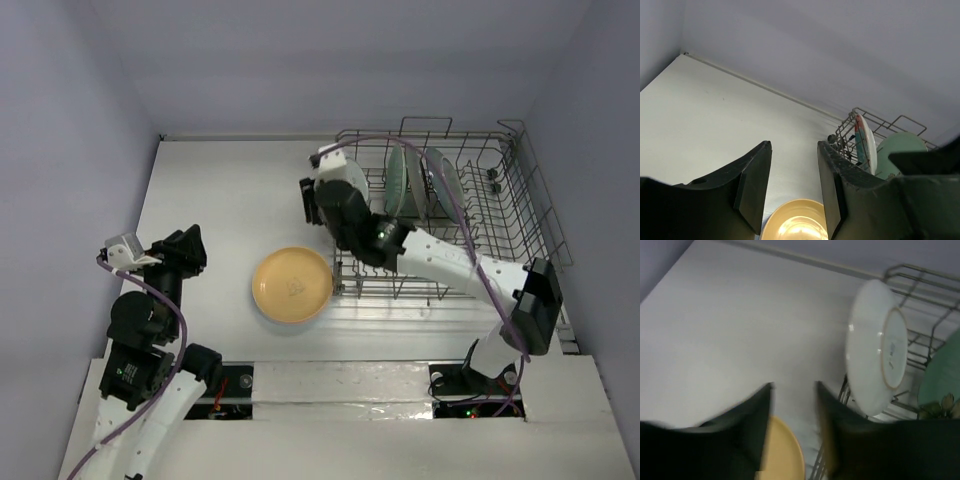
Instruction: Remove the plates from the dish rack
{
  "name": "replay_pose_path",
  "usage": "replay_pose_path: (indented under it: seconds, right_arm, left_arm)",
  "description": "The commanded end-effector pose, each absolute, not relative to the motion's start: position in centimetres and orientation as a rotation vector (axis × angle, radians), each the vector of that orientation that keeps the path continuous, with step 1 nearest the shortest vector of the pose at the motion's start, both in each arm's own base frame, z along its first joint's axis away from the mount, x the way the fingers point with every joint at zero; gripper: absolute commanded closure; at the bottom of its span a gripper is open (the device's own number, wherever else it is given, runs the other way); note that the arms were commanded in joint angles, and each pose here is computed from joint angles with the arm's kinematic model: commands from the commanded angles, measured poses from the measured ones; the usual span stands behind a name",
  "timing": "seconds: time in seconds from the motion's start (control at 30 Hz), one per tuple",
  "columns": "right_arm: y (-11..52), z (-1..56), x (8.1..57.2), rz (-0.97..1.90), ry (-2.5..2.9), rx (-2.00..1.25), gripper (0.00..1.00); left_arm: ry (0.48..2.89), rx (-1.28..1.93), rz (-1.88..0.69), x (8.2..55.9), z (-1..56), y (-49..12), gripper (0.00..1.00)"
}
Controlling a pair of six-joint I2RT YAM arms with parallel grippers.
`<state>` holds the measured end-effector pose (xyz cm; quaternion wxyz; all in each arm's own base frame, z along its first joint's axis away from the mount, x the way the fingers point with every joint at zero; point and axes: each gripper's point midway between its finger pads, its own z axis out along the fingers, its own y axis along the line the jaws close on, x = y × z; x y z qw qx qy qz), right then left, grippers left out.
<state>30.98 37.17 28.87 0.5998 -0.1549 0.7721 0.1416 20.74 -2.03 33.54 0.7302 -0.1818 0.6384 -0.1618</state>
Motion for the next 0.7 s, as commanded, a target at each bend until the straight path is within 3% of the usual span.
replay_pose_path:
  seconds: [0.0,0.03,0.07,0.13,0.27,0.43,0.67]
  right_arm:
    - [33.5,28.0,35.9,0.094,1.848,-0.243,0.3]
    - [33.2,27.7,36.7,0.065,1.86,-0.238,0.3]
    - [32.2,27.6,38.1,0.027,1.871,-0.209,0.16]
    - [32.0,27.5,40.0,-0.036,1.87,-0.197,0.09]
    - [32.4,26.0,42.6,-0.109,1.902,-0.236,0.07]
    - [30.5,24.3,45.0,-0.29,1.922,-0.216,0.17]
    - [27.6,25.6,45.8,-0.361,1.891,-0.126,0.46]
  left_arm:
    - [1.386,-0.377,-0.374,21.2,34.1,-2.6,0.61]
    - [1.388,-0.374,-0.375,21.3,34.0,-2.6,0.61]
    - [1.385,-0.377,-0.369,21.3,34.1,-2.5,0.6]
    - [1.388,-0.375,-0.369,21.4,34.1,-2.5,0.6]
    - [1.396,-0.365,-0.371,21.5,34.0,-2.8,0.59]
    - [1.4,-0.36,-0.372,21.5,33.9,-2.8,0.58]
    - [1.404,-0.352,-0.374,21.6,33.9,-3.0,0.57]
